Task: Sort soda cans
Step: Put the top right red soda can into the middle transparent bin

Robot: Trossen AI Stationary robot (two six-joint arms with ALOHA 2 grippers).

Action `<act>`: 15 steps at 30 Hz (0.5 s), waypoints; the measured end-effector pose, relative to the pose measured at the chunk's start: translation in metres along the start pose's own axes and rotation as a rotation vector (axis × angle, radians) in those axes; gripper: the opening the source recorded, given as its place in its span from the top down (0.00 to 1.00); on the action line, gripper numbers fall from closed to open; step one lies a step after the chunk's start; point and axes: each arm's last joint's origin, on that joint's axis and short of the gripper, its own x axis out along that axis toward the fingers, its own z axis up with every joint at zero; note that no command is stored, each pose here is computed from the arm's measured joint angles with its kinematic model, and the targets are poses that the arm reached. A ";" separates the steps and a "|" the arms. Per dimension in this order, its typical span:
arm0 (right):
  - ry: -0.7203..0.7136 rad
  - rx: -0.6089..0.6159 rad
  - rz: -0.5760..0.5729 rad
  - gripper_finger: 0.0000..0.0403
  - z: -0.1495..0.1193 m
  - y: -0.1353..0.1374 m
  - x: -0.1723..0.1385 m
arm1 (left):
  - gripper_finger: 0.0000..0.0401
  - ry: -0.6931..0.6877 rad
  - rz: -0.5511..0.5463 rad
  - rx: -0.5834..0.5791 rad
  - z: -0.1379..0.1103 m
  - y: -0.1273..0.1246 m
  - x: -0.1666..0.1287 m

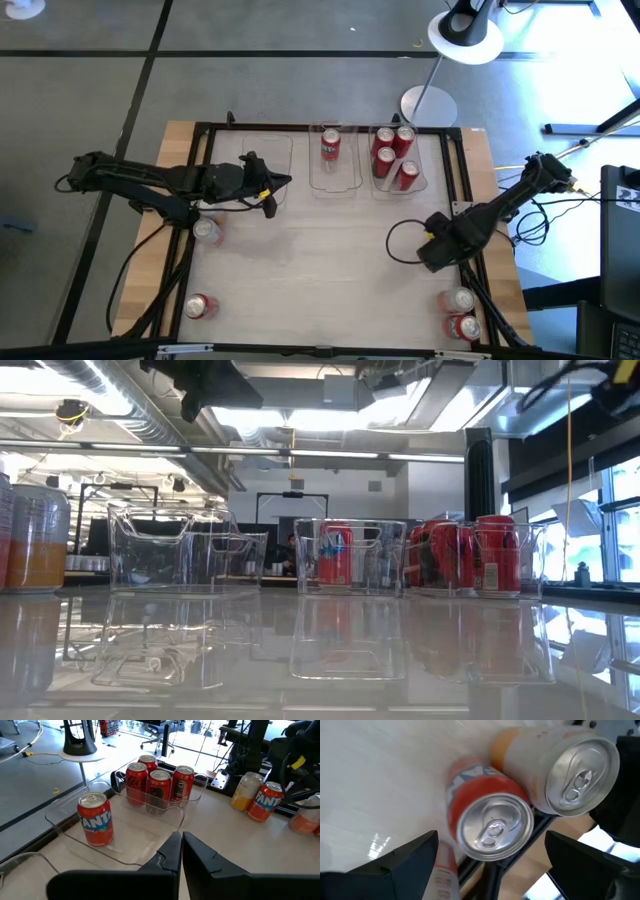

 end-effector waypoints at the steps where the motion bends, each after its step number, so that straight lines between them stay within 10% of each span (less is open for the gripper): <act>1: 0.005 0.001 -0.009 0.09 0.000 0.000 0.003 | 0.98 0.000 0.000 0.000 0.000 0.000 0.000; 15: -0.013 -0.055 0.017 0.09 0.005 0.005 0.030 | 0.98 0.000 0.000 -0.008 0.000 0.000 0.000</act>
